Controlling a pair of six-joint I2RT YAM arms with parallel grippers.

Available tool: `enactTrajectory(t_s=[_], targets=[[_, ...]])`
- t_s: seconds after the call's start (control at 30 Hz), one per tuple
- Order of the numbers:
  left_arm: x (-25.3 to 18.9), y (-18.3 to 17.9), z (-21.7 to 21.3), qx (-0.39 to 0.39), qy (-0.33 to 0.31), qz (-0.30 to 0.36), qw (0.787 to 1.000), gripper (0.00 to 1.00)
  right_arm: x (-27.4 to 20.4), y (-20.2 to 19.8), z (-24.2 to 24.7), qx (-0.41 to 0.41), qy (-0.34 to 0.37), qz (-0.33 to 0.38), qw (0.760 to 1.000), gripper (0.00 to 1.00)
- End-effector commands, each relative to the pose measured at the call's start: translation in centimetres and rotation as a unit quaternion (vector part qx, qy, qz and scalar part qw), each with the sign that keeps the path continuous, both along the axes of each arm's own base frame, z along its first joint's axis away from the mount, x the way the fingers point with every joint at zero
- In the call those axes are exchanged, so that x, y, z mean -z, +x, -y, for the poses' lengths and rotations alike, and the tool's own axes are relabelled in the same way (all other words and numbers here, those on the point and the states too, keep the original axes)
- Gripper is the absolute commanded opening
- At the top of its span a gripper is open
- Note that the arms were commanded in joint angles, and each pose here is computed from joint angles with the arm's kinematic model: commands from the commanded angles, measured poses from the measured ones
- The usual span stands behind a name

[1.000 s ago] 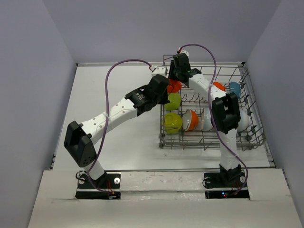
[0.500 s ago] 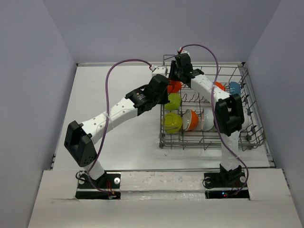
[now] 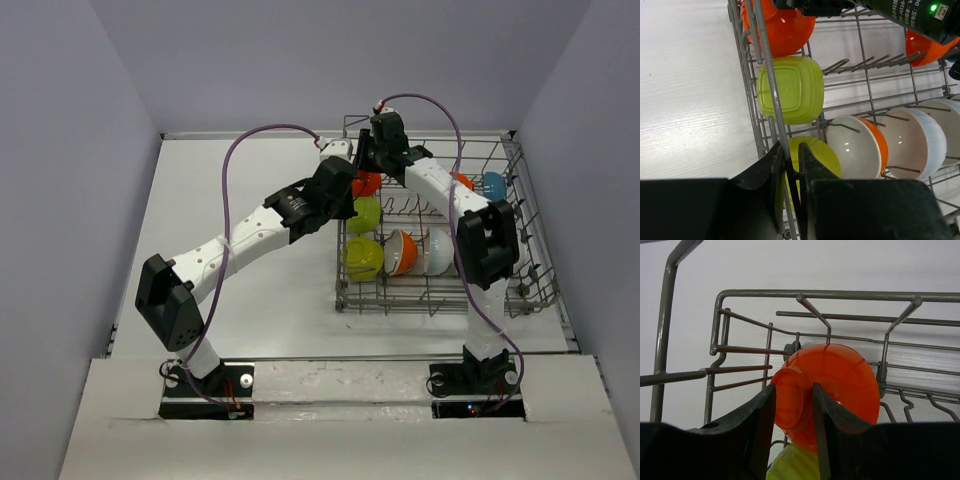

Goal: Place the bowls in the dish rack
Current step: Turn the bowl upside down over the dish rack.

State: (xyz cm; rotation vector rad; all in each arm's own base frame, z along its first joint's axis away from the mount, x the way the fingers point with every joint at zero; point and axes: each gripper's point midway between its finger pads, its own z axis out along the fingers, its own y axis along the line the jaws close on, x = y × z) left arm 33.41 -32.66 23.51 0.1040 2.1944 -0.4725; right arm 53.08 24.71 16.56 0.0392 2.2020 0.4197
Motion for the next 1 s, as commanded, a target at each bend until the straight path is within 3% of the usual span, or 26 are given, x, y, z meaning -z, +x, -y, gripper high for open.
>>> enactTrajectory(t_s=[0.0,0.97], targets=[[-4.0,0.7,0.5,0.006,-0.020,0.041,0.999,0.00,-1.4,-1.7,-0.1,-0.012,0.010,-0.009,1.000,0.41],[-4.2,0.1,1.1,0.011,-0.024,0.041,0.999,0.00,-1.4,-4.2,0.2,-0.018,0.005,-0.014,1.000,0.41]])
